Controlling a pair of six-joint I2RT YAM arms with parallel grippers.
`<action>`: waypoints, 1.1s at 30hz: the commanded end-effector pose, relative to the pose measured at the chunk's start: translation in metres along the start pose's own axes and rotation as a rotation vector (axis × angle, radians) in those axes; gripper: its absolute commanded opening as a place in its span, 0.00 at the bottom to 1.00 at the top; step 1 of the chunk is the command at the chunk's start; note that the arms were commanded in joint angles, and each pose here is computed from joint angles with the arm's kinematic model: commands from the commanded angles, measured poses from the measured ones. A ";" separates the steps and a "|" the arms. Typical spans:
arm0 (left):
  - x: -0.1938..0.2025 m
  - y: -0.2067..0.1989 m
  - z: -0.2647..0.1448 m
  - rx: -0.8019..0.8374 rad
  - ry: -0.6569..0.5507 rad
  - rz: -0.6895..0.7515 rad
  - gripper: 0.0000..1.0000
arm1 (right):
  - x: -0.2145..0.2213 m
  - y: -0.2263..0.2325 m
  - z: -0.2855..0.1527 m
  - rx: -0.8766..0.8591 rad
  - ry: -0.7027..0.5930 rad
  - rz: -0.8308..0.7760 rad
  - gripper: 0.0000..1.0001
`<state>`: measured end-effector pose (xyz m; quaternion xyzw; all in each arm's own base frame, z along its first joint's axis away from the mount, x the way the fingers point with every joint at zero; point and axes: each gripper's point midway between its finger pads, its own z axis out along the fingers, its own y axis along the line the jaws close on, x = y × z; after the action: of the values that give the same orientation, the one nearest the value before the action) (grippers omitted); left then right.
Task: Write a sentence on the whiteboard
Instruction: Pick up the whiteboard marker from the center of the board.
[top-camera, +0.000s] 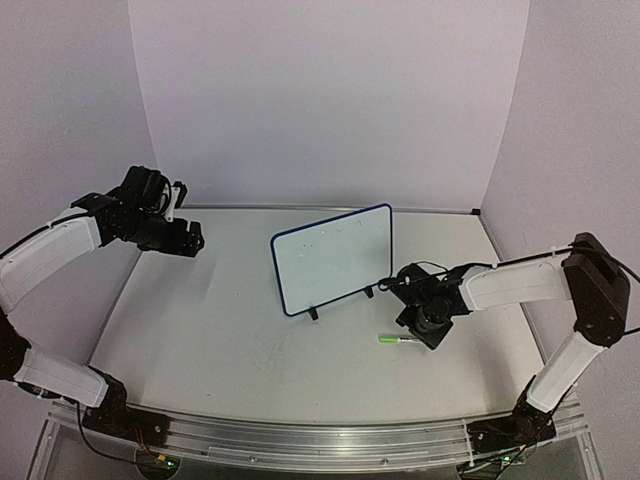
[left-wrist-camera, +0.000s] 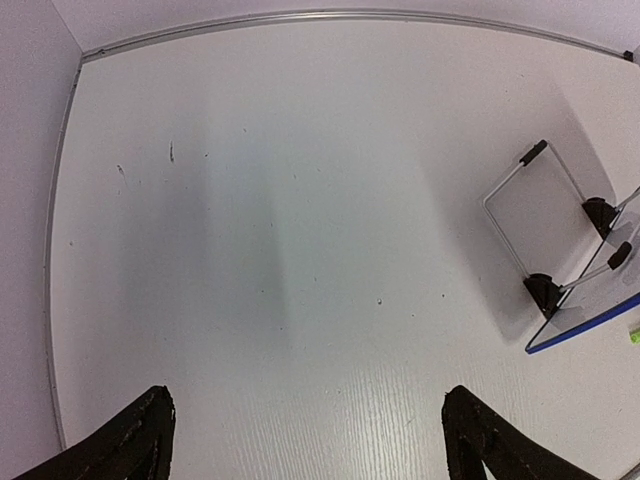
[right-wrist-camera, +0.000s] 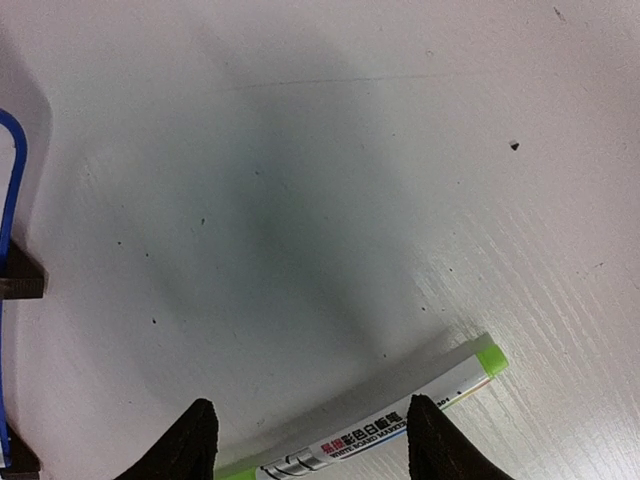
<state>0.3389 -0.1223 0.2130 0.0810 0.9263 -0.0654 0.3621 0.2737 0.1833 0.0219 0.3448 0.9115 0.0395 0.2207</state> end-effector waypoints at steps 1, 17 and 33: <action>-0.009 0.000 -0.003 0.006 -0.039 0.000 0.92 | -0.008 -0.012 -0.010 0.000 -0.026 0.058 0.62; -0.006 0.000 0.000 0.005 -0.027 0.000 0.93 | -0.006 -0.017 -0.001 0.033 -0.034 0.047 0.58; -0.007 0.001 -0.002 0.001 -0.032 0.000 0.93 | -0.009 -0.004 0.013 0.066 -0.046 -0.042 0.40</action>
<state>0.3399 -0.1232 0.2140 0.0811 0.9251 -0.0675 0.3648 0.2741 0.1770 0.0129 0.3416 0.9134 0.0163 0.2206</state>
